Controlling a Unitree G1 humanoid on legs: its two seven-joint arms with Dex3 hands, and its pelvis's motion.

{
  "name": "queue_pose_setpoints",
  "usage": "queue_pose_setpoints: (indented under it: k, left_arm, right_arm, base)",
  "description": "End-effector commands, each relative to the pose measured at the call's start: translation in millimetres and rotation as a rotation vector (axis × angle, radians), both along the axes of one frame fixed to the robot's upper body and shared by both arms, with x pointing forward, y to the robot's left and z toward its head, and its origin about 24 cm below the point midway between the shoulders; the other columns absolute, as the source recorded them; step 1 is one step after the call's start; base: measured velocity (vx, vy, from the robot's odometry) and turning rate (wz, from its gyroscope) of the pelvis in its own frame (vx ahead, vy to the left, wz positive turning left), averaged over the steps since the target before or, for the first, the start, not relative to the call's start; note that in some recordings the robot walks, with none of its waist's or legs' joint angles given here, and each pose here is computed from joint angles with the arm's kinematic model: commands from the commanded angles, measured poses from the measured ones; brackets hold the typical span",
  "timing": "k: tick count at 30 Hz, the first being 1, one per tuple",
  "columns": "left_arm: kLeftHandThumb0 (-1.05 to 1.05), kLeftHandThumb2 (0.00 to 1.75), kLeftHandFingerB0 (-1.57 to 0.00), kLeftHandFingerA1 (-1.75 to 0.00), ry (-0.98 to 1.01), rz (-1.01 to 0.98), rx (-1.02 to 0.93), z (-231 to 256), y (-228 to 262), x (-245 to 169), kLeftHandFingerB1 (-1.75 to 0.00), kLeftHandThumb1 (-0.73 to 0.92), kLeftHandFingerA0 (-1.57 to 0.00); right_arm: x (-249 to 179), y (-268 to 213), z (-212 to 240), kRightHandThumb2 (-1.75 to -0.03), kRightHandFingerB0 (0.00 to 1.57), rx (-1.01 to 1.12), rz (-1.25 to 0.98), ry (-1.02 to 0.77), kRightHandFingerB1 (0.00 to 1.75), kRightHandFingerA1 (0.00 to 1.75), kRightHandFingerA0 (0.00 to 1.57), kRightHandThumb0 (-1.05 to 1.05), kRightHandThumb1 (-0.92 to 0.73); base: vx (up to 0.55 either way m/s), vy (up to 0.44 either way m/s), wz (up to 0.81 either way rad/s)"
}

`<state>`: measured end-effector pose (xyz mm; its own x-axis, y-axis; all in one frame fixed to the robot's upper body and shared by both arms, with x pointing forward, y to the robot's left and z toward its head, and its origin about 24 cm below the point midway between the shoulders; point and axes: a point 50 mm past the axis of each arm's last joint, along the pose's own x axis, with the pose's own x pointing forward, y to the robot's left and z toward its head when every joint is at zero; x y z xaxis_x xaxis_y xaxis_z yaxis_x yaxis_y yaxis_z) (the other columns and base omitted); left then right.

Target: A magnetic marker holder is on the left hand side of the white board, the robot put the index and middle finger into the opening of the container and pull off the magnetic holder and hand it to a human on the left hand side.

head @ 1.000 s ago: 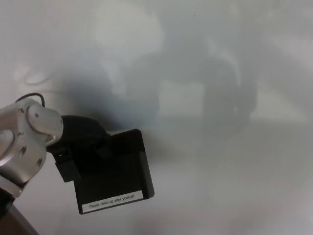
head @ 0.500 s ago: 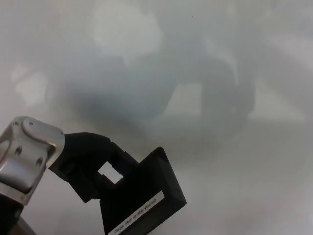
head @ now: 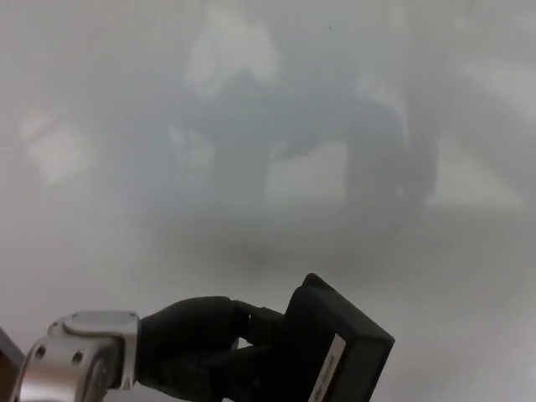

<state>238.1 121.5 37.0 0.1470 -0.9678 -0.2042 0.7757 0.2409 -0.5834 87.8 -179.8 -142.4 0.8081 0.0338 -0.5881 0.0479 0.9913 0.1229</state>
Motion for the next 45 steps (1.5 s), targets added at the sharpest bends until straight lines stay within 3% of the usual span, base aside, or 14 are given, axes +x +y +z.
queue_pose_setpoints:
  k: [1, 15, 16, 19, 20, 23, 24, 31, 35, 36, 39, 40, 44, 45]
  left_arm:
    - [-0.61, 0.62, -0.94, -0.74, 0.222, 0.142, -0.718, -1, -7, -51, -0.53, 0.71, -1.00]
    - [-0.66, 0.63, -0.81, -0.77, 0.369, 0.330, -0.876, -20, 0, -104, -0.49, 0.74, -0.96]
    - [-0.69, 0.91, -0.74, -0.85, 0.363, 0.331, -0.872, -21, 0, -107, -0.60, 0.58, -0.94]
    - [-0.69, 0.91, -0.74, -0.85, 0.365, 0.333, -0.874, -21, 0, -110, -0.60, 0.58, -0.94]
    - [-0.68, 0.64, -0.79, -0.85, 0.356, 0.330, -0.899, -23, 0, -111, -0.48, 0.77, -1.01]
    - [-0.68, 0.64, -0.79, -0.85, 0.342, 0.326, -0.935, -25, -1, -114, -0.48, 0.77, -1.01]
    - [-0.71, 0.62, -0.88, -0.64, 0.350, 0.284, -0.995, -26, -1, -113, -0.48, 0.73, -1.02]
    - [-0.72, 0.63, -0.87, -0.57, 0.368, 0.236, -1.105, -28, 1, -112, -0.47, 0.73, -1.02]
    - [-0.76, 0.59, -0.72, -0.49, 0.338, 0.247, -1.111, -24, 16, -117, -0.41, 0.59, -0.87]
    - [-0.83, 0.87, -0.62, -0.54, 0.264, 0.262, -1.119, -18, 22, -118, -0.51, 0.43, -0.74]
    - [-0.83, 0.87, -0.62, -0.54, 0.242, 0.265, -1.123, -16, 24, -119, -0.51, 0.43, -0.74]
    - [-0.88, 0.58, -0.55, -0.51, 0.220, 0.289, -1.116, -14, 35, -120, -0.41, 0.56, -0.74]
    - [-0.86, 0.58, -0.50, -0.49, 0.156, 0.321, -1.116, -9, 58, -118, -0.39, 0.56, -0.70]
    - [-0.87, 0.59, -0.47, -0.43, 0.112, 0.339, -1.135, -9, 63, -116, -0.39, 0.59, -0.57]
  right_arm:
    - [1, -5, 0, -0.62, 0.39, -0.005, 0.004, 0.009, 0.33, 0.53, 0.80, -0.58, -0.72]
    - [12, -4, 1, -0.63, 0.37, 0.007, 0.026, -0.004, 0.33, 0.54, 0.84, -0.54, -0.70]
    - [13, -4, 1, -0.63, 0.38, -0.003, 0.034, 0.000, 0.33, 0.54, 0.83, -0.54, -0.70]
    - [13, -4, 1, -0.63, 0.38, -0.005, 0.035, 0.002, 0.33, 0.54, 0.83, -0.54, -0.70]
    - [14, -2, 1, -0.62, 0.39, -0.007, 0.040, 0.001, 0.33, 0.52, 0.80, -0.56, -0.72]
    - [17, 0, 1, -0.62, 0.39, -0.010, 0.048, 0.000, 0.33, 0.52, 0.80, -0.56, -0.72]
    - [17, 0, 1, -0.62, 0.38, -0.011, 0.049, -0.002, 0.33, 0.53, 0.80, -0.55, -0.73]
    - [19, 0, 2, -0.62, 0.37, -0.027, 0.060, -0.006, 0.33, 0.53, 0.80, -0.55, -0.74]
    - [22, 0, 3, -0.62, 0.37, -0.028, 0.060, -0.012, 0.33, 0.52, 0.79, -0.56, -0.73]
    - [24, 0, 3, -0.62, 0.38, -0.032, 0.062, -0.019, 0.33, 0.52, 0.78, -0.56, -0.73]
    - [25, 0, 4, -0.62, 0.38, -0.033, 0.063, -0.021, 0.33, 0.52, 0.78, -0.56, -0.73]
    - [27, 0, 4, -0.62, 0.40, -0.024, 0.053, -0.023, 0.33, 0.55, 0.83, -0.54, -0.72]
    - [29, -2, 4, -0.62, 0.38, -0.020, 0.041, -0.025, 0.33, 0.54, 0.82, -0.55, -0.72]
    - [27, -3, 4, -0.62, 0.37, -0.029, 0.046, -0.020, 0.33, 0.54, 0.81, -0.56, -0.72]
  base:
    - [0.00, 0.000, 0.00]
    - [0.00, 0.000, 0.00]
    - [0.00, 0.000, 0.00]
    - [0.00, 0.000, 0.00]
    - [0.00, 0.000, 0.00]
    - [0.00, 0.000, 0.00]
    - [0.00, 0.000, 0.00]
    - [0.00, 0.000, 0.00]
    - [0.00, 0.000, 0.00]
    - [0.00, 0.000, 0.00]
    - [0.00, 0.000, 0.00]
    - [0.00, 0.000, 0.00]
    - [0.00, 0.000, 0.00]
    - [0.00, 0.000, 0.00]
